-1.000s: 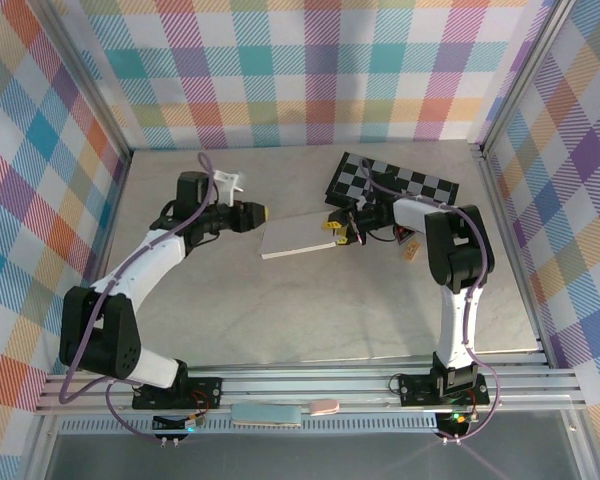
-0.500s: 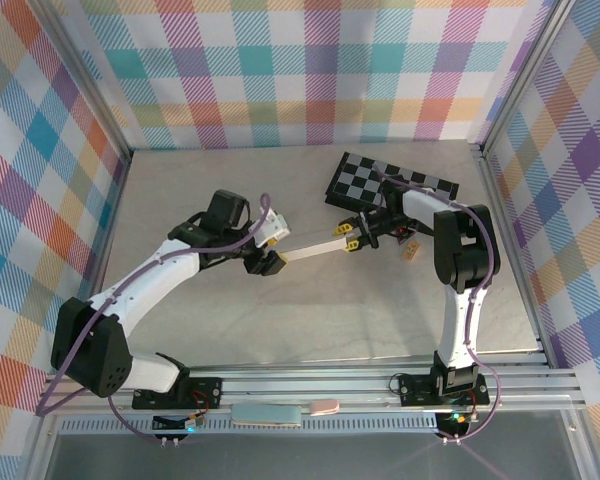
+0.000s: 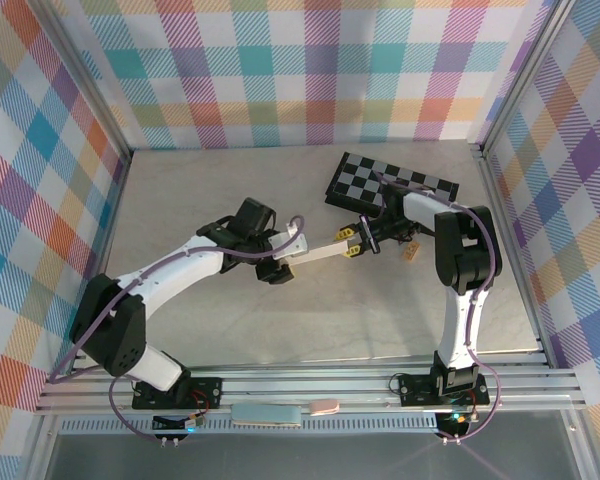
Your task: Fold the paper box
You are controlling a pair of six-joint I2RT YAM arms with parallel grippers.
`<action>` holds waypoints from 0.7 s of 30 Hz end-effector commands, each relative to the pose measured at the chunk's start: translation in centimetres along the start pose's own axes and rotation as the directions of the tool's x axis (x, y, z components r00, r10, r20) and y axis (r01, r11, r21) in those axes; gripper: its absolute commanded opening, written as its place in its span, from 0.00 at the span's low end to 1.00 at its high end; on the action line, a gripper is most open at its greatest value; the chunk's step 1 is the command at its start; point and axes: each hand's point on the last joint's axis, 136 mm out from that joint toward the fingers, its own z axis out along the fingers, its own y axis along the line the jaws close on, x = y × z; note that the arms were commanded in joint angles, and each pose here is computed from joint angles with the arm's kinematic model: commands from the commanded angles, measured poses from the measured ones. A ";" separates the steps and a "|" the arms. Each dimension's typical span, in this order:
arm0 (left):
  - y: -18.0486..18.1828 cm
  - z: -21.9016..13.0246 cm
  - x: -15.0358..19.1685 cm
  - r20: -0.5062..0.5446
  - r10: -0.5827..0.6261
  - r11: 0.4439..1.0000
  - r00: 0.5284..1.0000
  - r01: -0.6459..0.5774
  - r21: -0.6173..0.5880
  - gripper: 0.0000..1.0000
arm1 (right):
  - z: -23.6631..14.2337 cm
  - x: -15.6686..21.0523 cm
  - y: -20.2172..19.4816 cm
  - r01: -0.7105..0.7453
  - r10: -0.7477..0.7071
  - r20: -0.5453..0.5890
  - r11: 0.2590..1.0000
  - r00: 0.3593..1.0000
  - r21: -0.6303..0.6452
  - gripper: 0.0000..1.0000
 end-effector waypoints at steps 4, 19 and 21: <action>0.9 0.9 -1.4 -0.013 0.087 0.994 0.996 -0.088 -0.068 0.63 | -0.5 1.1 -0.3 -0.046 0.046 -0.004 0.999 0.999 0.002 0.31; 0.7 2.0 -2.3 -0.010 -0.001 1.000 1.000 0.000 -0.015 0.41 | -0.5 1.2 -1.0 -0.070 0.070 -0.010 0.998 0.998 0.001 0.39; 0.4 1.9 -2.3 -0.016 -0.004 1.000 1.000 0.004 0.000 0.40 | -0.7 1.2 -0.9 -0.064 0.064 0.000 0.998 0.998 -0.001 0.44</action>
